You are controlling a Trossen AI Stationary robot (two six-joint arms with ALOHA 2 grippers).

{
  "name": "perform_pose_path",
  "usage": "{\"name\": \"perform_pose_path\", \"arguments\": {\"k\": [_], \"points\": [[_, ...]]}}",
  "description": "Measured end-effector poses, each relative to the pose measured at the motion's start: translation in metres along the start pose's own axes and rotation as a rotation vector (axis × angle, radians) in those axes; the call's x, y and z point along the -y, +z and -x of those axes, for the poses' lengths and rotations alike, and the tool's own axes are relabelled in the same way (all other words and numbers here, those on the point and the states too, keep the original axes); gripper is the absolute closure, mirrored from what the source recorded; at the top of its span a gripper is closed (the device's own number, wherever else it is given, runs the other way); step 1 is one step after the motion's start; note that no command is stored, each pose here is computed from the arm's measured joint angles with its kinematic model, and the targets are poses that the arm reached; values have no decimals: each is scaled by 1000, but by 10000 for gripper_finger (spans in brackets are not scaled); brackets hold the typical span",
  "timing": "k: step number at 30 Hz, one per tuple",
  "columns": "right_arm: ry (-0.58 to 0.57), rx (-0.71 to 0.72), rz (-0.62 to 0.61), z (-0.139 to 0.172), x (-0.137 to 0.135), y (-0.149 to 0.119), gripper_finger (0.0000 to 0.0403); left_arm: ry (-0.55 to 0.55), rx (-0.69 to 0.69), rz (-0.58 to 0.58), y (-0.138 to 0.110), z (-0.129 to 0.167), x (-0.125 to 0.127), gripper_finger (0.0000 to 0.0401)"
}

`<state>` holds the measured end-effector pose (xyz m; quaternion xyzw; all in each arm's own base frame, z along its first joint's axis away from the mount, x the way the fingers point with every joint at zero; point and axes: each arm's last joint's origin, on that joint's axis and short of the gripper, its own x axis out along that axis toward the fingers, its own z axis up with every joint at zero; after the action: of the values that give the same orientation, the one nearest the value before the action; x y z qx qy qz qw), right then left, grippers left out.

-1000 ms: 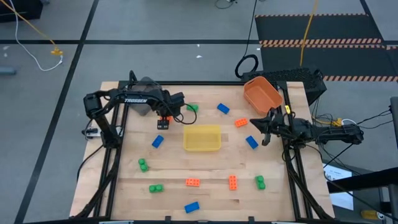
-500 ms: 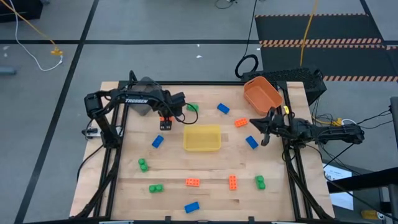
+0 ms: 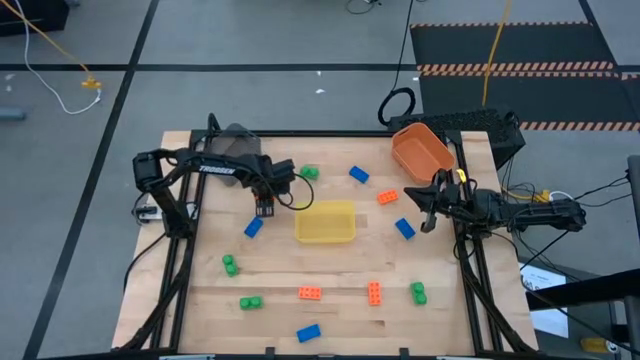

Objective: Sort & place blocks by color
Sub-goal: Put the orange game piece into the black bin

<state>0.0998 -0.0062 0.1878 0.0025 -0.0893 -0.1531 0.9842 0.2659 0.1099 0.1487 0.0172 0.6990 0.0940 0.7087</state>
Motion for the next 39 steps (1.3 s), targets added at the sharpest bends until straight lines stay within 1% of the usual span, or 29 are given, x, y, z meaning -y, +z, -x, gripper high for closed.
{"name": "perform_pose_path", "arguments": {"k": [3,6,8,10,12,14,16,19,22,24,39], "points": [[-3,30,6,0,0,3,403,56,-10,-2,4,22,-7,261],[-6,39,11,0,0,4,403,108,-70,6,3,40,-17,261],[-6,38,14,0,0,4,403,196,-76,32,4,60,-29,261],[-5,37,14,0,0,4,403,259,-79,85,-2,75,-44,261],[-5,34,15,0,0,3,403,272,-98,140,-9,85,-59,261],[-3,27,9,0,0,3,403,299,-48,229,-16,98,-76,261],[-3,15,6,0,0,2,403,313,-34,295,-25,107,-90,261],[1,8,6,-1,0,1,403,303,-22,413,-36,108,-109,261],[1,4,7,-1,0,0,403,282,-46,482,-50,107,-121,261],[2,6,6,-1,0,1,403,269,-46,513,-54,106,-127,261],[2,9,5,-1,0,1,403,249,-29,541,-56,105,-131,261]]}}
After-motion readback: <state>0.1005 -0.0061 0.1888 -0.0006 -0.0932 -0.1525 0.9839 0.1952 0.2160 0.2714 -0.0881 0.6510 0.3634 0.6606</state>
